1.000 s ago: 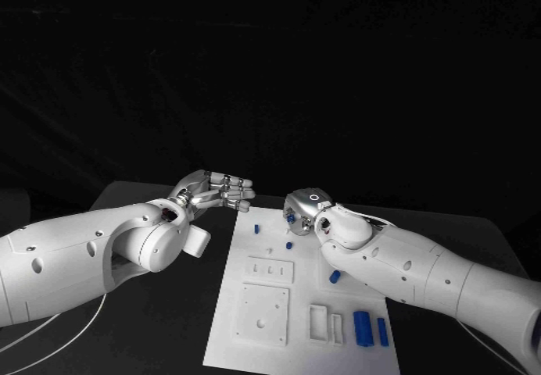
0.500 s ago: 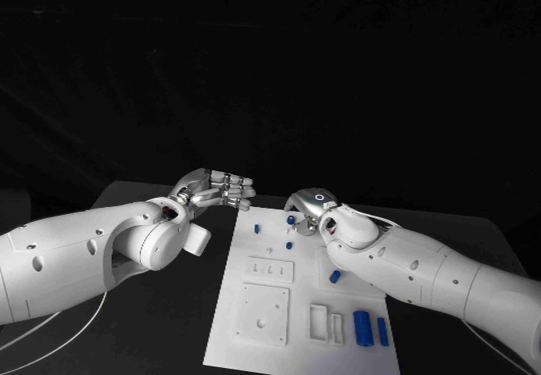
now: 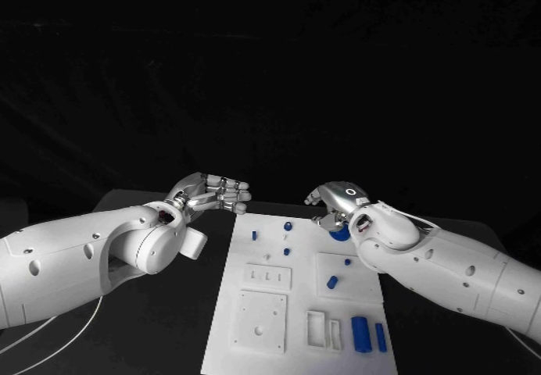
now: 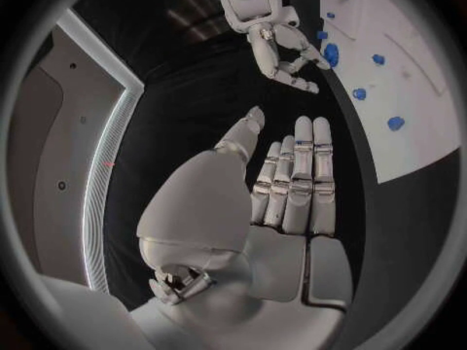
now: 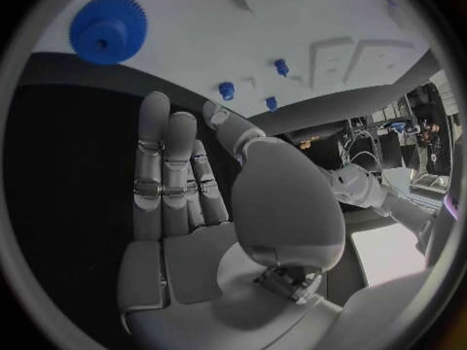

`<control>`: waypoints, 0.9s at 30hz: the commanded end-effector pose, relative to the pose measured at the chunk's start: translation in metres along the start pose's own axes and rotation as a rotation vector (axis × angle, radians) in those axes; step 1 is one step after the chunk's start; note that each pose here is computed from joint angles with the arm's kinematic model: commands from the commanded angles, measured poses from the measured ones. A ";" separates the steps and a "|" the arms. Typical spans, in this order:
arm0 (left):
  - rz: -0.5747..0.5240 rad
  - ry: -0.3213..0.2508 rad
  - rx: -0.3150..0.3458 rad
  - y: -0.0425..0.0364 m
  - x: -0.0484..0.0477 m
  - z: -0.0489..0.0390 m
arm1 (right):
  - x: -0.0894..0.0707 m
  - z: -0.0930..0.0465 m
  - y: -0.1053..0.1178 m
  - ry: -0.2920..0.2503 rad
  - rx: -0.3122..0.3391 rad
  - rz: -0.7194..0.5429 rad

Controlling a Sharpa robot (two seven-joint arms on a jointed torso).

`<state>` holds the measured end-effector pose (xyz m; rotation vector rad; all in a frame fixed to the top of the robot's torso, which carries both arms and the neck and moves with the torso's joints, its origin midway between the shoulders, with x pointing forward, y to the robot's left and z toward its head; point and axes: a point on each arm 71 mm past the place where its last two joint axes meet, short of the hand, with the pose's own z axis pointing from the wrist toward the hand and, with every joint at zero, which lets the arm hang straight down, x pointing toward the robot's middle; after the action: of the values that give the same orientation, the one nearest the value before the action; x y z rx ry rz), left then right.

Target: Assemble the parts on the task board

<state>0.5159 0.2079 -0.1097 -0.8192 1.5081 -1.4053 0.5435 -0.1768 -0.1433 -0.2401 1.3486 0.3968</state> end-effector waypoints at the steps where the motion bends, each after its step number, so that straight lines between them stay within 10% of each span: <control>1: 0.002 0.008 0.013 -0.0017 -0.0015 0.0007 | -0.008 -0.008 -0.012 0.005 0.034 0.064; 27: 0.010 0.002 0.013 0.0008 -0.0089 0.0024 | 0.020 -0.027 -0.078 0.201 0.195 0.171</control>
<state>0.5221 0.2180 -0.1103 -0.8239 1.4974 -1.3844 0.5542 -0.2569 -0.1688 -0.0045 1.5625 0.3559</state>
